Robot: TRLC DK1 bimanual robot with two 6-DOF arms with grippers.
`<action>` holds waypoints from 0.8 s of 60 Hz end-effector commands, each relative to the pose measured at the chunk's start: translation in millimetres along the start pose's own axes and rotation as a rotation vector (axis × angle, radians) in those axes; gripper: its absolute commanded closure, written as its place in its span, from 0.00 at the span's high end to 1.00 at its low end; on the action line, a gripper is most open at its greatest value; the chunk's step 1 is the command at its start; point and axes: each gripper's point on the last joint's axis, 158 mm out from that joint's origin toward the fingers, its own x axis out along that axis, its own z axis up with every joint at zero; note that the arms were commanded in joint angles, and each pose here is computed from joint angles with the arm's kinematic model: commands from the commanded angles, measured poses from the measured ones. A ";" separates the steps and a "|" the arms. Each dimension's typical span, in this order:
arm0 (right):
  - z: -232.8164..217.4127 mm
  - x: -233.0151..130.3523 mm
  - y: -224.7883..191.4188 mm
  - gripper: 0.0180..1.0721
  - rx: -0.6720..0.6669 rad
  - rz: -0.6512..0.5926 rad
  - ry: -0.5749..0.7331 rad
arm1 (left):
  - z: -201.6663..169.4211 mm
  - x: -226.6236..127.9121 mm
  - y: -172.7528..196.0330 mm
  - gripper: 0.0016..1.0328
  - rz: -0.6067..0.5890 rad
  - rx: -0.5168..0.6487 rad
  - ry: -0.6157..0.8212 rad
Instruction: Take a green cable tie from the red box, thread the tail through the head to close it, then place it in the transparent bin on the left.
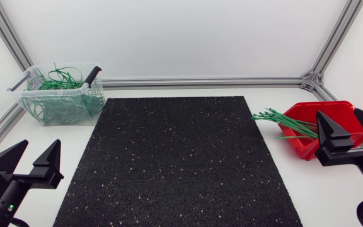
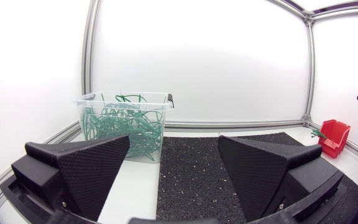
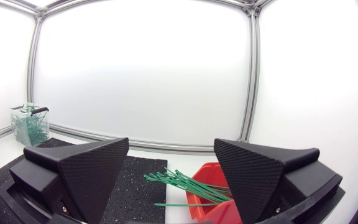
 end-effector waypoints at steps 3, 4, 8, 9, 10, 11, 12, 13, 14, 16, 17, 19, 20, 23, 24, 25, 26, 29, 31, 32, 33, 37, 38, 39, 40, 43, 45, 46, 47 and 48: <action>16.7 8.2 -4.3 0.95 -0.005 -0.013 0.044 | -23.2 1.6 0.3 0.96 -0.002 -0.011 0.053; 19.4 9.5 -4.4 0.95 -0.005 -0.012 0.049 | -23.1 1.6 0.6 0.96 0.000 -0.012 0.053; 26.0 14.5 -5.1 0.95 -0.005 -0.012 0.077 | -23.1 1.6 0.6 0.96 0.000 -0.011 0.053; 27.4 16.9 -4.9 0.95 -0.005 -0.009 0.090 | -23.1 1.6 0.6 0.96 0.000 -0.011 0.053; 29.2 18.8 -4.4 0.95 -0.005 -0.005 0.102 | -23.1 1.6 0.6 0.96 0.000 -0.011 0.053; 29.1 20.7 -3.5 0.95 -0.005 0.000 0.114 | -23.1 1.6 0.6 0.96 0.000 -0.012 0.053; 31.2 22.6 -2.7 0.95 -0.005 0.006 0.123 | -23.1 1.6 1.0 0.96 0.001 -0.011 0.053; 31.0 24.8 -1.7 0.95 -0.005 0.011 0.136 | -23.1 1.6 0.6 0.96 0.000 -0.011 0.053; 32.7 26.3 -1.2 0.94 -0.005 0.015 0.142 | -23.1 1.6 0.6 0.96 0.000 -0.012 0.053; 34.6 28.2 -1.1 0.92 -0.005 0.017 0.153 | -23.1 1.6 0.6 0.96 0.000 -0.011 0.053; 36.9 29.8 -0.8 0.92 -0.006 0.021 0.165 | -23.1 1.6 0.6 0.96 0.000 -0.011 0.053; 38.9 33.4 0.4 0.92 -0.007 0.031 0.186 | -23.2 1.6 0.3 0.96 -0.002 -0.012 0.053; 38.4 34.2 1.0 0.92 -0.007 0.034 0.190 | -23.2 1.6 0.3 0.96 -0.002 -0.012 0.053; 39.1 40.8 4.3 0.92 -0.010 0.059 0.239 | -23.2 1.6 0.3 0.96 -0.002 -0.012 0.053; 38.2 42.5 4.1 0.92 -0.011 0.062 0.255 | -23.2 1.6 0.3 0.96 -0.002 -0.012 0.053; 37.8 44.9 4.4 0.92 -0.013 0.069 0.273 | -23.2 1.6 0.3 0.96 -0.002 -0.012 0.053; 37.9 46.8 3.3 0.92 -0.012 0.068 0.284 | -23.2 1.6 0.3 0.96 -0.002 -0.012 0.053; 38.3 53.0 -0.2 0.92 -0.016 0.068 0.316 | -23.1 1.6 0.6 0.96 0.000 -0.012 0.053; 37.4 56.0 -1.8 0.92 -0.017 0.073 0.339 | -23.1 1.6 1.0 0.96 0.001 -0.012 0.053; 34.7 58.3 -1.7 0.92 -0.016 0.085 0.370 | -23.1 1.6 1.0 0.96 0.001 -0.011 0.053; 34.3 58.9 -2.0 0.92 -0.016 0.088 0.380 | -23.1 1.6 1.0 0.96 0.001 -0.012 0.053; 24.6 67.4 -5.3 0.92 -0.027 0.122 0.486 | -23.1 1.6 0.6 0.96 0.000 -0.012 0.053; 22.3 68.7 -5.6 0.92 -0.042 0.135 0.504 | -23.1 1.6 0.6 0.96 0.000 -0.011 0.053; 19.5 70.0 -4.0 0.92 -0.057 0.159 0.524 | -23.1 1.6 0.6 0.96 0.000 -0.011 0.053; 17.9 70.0 -3.1 0.92 -0.079 0.182 0.541 | -23.1 1.6 0.6 0.96 0.000 -0.011 0.053; 11.9 72.5 -2.8 0.92 -0.118 0.233 0.582 | -23.1 1.6 0.6 0.96 0.000 -0.011 0.053; 7.4 75.1 -4.1 0.92 -0.106 0.245 0.616 | -23.1 1.6 0.6 0.96 0.000 -0.011 0.053; 4.1 76.7 -4.2 0.92 -0.112 0.252 0.633 | -23.1 1.6 0.6 0.96 0.000 -0.011 0.053; 0.8 77.3 -3.7 0.92 -0.122 0.264 0.652 | -23.2 1.6 0.3 0.96 -0.002 -0.011 0.053; -3.9 77.9 -3.0 0.92 -0.130 0.276 0.675 | -23.2 1.6 -0.1 0.96 -0.003 -0.012 0.053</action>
